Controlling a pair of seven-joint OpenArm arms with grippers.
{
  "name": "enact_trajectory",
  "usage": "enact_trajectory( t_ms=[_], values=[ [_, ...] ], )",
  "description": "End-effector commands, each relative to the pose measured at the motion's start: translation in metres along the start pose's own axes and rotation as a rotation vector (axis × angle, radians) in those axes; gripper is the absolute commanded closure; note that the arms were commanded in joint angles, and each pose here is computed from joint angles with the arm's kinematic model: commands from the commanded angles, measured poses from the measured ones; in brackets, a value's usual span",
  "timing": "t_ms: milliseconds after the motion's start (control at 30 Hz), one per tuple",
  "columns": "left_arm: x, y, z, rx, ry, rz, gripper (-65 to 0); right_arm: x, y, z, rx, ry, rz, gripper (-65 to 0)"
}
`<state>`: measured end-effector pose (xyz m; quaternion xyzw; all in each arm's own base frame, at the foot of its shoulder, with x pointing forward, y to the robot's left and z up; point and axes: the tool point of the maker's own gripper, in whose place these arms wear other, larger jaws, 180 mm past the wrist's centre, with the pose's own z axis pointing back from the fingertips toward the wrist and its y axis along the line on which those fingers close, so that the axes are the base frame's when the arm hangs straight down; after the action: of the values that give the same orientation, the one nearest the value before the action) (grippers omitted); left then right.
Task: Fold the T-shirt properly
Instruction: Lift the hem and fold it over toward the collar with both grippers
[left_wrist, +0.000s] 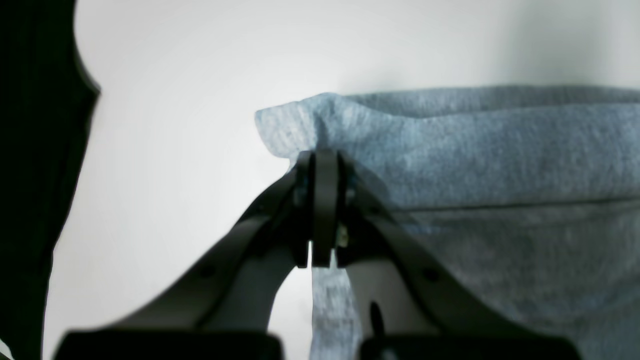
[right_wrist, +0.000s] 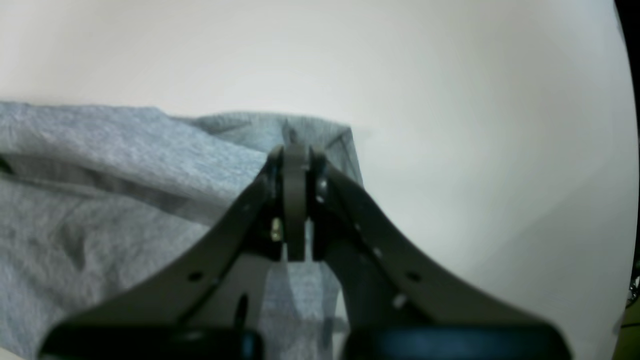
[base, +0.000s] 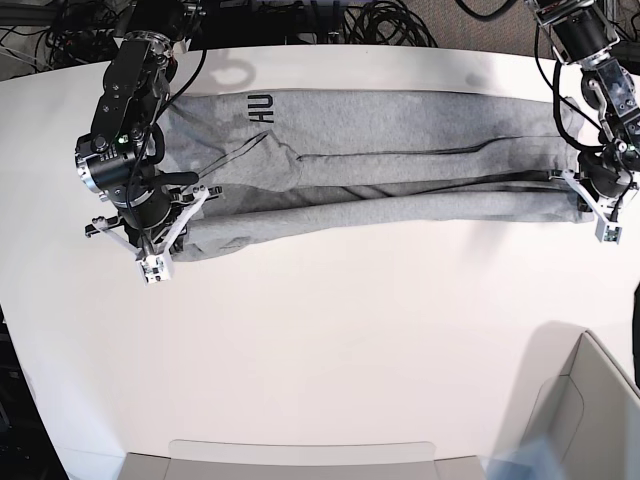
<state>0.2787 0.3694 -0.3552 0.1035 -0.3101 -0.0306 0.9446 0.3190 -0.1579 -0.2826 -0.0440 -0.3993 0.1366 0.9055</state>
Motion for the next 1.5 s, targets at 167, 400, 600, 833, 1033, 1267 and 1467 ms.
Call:
enact_trajectory(
  t_ms=[167,400,600,833,1033,1267,1467],
  values=[
    [0.005,0.010,0.018,0.045,-0.034,-0.050,0.0,-0.006,-0.020,0.008,-0.045,0.014,0.031,0.0],
    [0.003,0.002,0.028,0.050,-0.047,-0.084,0.0,-0.043,-0.041,0.016,-0.078,0.161,0.092,0.0],
    [-0.002,0.000,0.029,0.048,-0.036,-0.091,0.0,-0.062,-0.053,0.022,-0.093,0.201,0.122,0.0],
    [-0.026,-0.003,0.029,0.037,0.019,-0.102,0.0,-0.089,-0.044,0.025,-0.060,0.264,0.147,0.0],
    [-0.040,-0.015,0.026,0.011,0.041,-0.079,0.0,-0.108,-0.033,0.028,-0.027,0.272,0.150,0.0],
    [-0.054,-0.016,0.027,0.008,0.073,-0.087,0.0,-0.139,-0.020,0.035,0.010,0.338,0.150,0.0],
    [-0.070,-0.017,0.022,-0.005,0.112,-0.070,0.0,-0.155,-0.015,0.040,0.025,0.377,0.148,0.0]
  ],
)
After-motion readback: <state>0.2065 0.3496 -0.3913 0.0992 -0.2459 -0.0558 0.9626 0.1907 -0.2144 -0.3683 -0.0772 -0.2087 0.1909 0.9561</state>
